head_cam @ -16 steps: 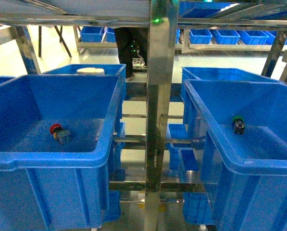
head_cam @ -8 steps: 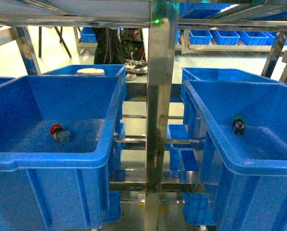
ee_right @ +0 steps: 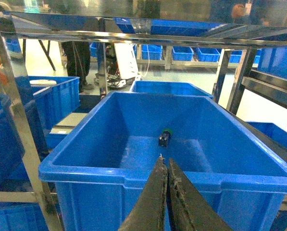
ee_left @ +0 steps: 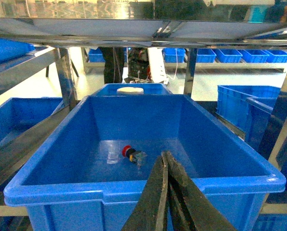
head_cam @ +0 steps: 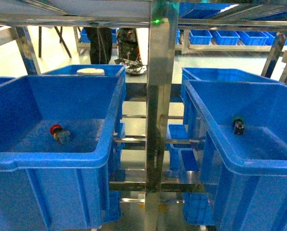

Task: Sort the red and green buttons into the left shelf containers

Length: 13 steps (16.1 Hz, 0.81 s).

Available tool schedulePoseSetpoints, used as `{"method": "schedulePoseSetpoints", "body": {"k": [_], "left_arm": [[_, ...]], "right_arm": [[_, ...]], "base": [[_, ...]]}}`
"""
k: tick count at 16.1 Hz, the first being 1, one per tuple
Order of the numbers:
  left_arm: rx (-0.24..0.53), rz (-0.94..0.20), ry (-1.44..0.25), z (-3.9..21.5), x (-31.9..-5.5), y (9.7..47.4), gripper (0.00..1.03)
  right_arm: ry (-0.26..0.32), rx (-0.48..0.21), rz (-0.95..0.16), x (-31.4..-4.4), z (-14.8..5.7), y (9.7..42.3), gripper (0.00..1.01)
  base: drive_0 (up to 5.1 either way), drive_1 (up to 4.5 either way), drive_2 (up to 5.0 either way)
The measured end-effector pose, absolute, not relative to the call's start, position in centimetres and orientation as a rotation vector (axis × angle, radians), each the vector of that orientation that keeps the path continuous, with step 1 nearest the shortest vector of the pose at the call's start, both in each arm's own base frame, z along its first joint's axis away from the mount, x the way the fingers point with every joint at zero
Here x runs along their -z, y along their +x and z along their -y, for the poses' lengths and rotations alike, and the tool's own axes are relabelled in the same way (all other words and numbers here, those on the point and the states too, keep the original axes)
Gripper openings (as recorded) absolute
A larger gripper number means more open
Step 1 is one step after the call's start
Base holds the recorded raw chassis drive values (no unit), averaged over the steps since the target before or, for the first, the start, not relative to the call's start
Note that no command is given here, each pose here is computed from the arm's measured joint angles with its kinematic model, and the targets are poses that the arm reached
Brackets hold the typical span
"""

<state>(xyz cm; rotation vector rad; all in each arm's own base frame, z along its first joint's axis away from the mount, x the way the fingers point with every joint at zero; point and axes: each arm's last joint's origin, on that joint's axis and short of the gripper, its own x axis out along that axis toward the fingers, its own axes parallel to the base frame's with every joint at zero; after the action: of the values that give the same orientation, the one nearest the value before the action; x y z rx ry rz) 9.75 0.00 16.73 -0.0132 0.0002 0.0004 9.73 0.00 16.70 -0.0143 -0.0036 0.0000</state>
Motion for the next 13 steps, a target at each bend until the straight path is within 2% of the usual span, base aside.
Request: {"method": "schedulePoseSetpoints", "body": {"k": [1, 3, 4, 5, 13], "left_arm": [[0.0, 0.0, -0.014, 0.0, -16.73, 9.75, 0.02], [0.0, 0.0, -0.014, 0.0, -16.73, 9.75, 0.17], [0.0, 0.0, -0.014, 0.0, -16.73, 9.75, 0.28], [0.0, 0.0, -0.014, 0.0, -16.73, 9.75, 0.37], [0.0, 0.0, -0.014, 0.0, -16.73, 9.75, 0.88]], "right_arm": [[-0.014, 0.0, 0.004, -16.7, 0.0, 9.73, 0.02], [-0.014, 0.0, 0.004, -16.7, 0.0, 9.73, 0.02], [-0.014, 0.0, 0.004, -16.7, 0.0, 9.73, 0.03], [-0.014, 0.0, 0.004, -16.7, 0.0, 9.73, 0.11], [-0.014, 0.0, 0.003, -16.69, 0.0, 9.73, 0.62]], "base": [[0.0, 0.0, 0.0], [0.0, 0.0, 0.0], [0.0, 0.0, 0.0], [0.0, 0.0, 0.0], [0.0, 0.0, 0.0]]}}
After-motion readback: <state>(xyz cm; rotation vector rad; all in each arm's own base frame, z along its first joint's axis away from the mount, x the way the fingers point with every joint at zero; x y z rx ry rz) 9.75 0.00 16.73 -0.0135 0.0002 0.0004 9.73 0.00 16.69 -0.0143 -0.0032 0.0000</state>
